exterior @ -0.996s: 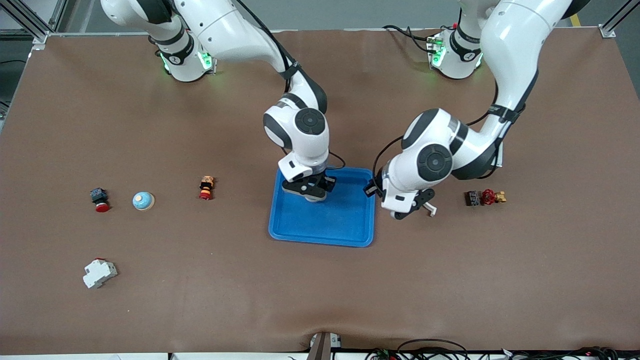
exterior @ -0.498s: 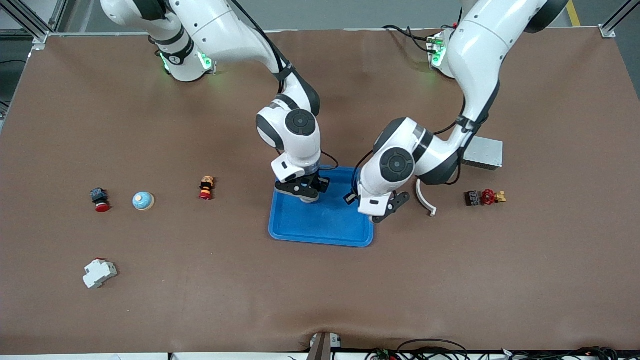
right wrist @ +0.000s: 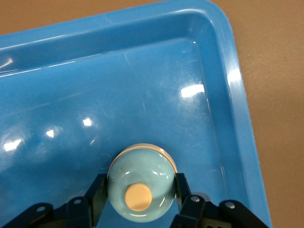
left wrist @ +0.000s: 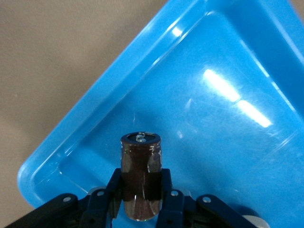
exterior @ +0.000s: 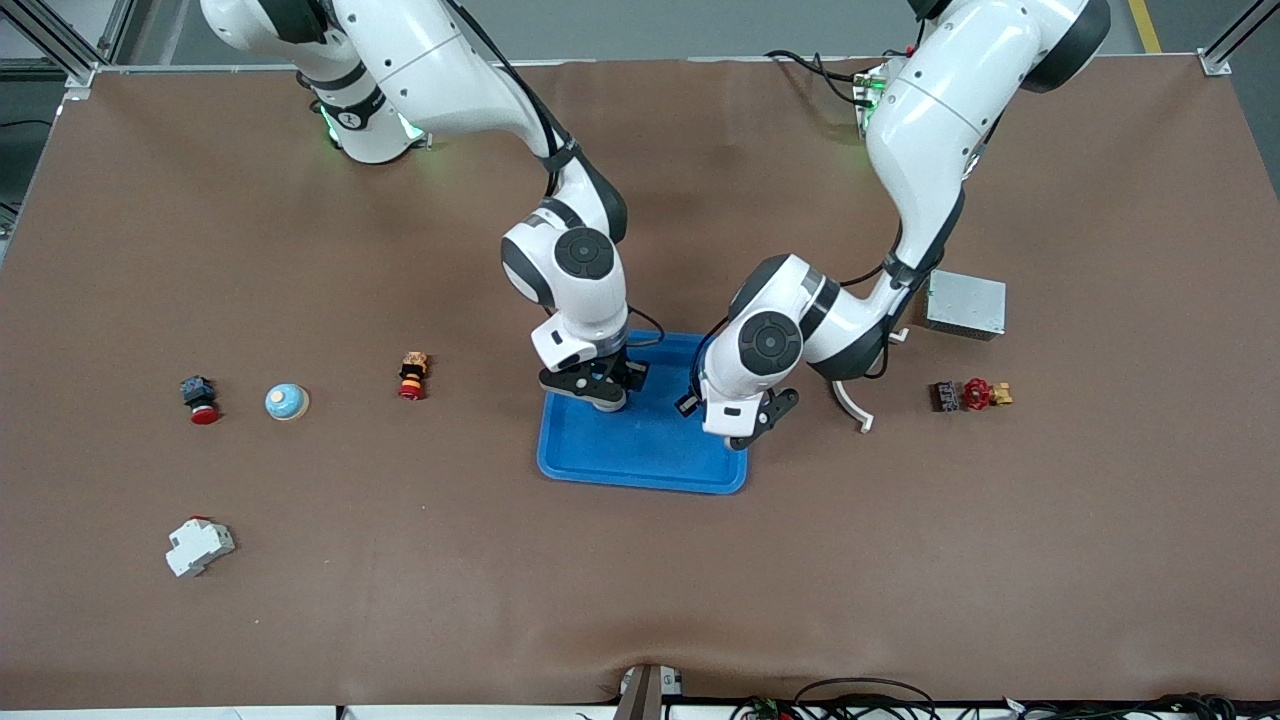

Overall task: Place electrolytic capacitor and blue bell in tray
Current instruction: 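Lower the capacitor into the tray while the right gripper releases the bell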

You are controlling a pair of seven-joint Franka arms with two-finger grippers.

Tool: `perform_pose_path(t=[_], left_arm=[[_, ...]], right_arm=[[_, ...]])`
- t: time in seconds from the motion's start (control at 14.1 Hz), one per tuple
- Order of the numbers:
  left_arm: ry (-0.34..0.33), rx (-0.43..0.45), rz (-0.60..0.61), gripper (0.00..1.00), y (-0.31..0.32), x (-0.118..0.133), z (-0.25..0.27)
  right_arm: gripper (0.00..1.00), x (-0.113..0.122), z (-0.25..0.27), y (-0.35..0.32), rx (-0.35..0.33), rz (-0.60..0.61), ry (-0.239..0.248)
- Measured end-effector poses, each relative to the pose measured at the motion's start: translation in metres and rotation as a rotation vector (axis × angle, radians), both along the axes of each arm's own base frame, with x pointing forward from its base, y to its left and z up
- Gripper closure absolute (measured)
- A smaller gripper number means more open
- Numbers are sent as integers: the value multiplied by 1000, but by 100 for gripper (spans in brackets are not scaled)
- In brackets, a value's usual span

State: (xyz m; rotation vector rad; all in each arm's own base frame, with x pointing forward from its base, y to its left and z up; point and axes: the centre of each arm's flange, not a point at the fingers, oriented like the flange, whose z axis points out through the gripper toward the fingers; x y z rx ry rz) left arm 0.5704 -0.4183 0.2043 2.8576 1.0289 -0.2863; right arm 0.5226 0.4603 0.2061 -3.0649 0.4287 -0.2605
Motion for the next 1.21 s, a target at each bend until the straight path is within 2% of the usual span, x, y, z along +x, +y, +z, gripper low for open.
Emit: perform_pose_path(t=[0.28, 0.57, 0.64, 1.07, 1.21], left_arm=[[-3, 37, -4, 64, -6, -8, -21], [-13, 48, 4, 64, -11, -10, -21], [-13, 49, 5, 60, -10, -9, -22], [-30, 42, 11, 1, -9, -1, -7], [-28, 54, 5, 0, -9, 1, 17]], right_arm=[[37, -1, -2, -1, -2, 0, 2], [37, -1, -2, -2, -2, 0, 3], [37, -1, -2, -2, -2, -1, 3], [37, 0, -4, -4, -1, -9, 8], [37, 0, -4, -5, 1, -13, 10]])
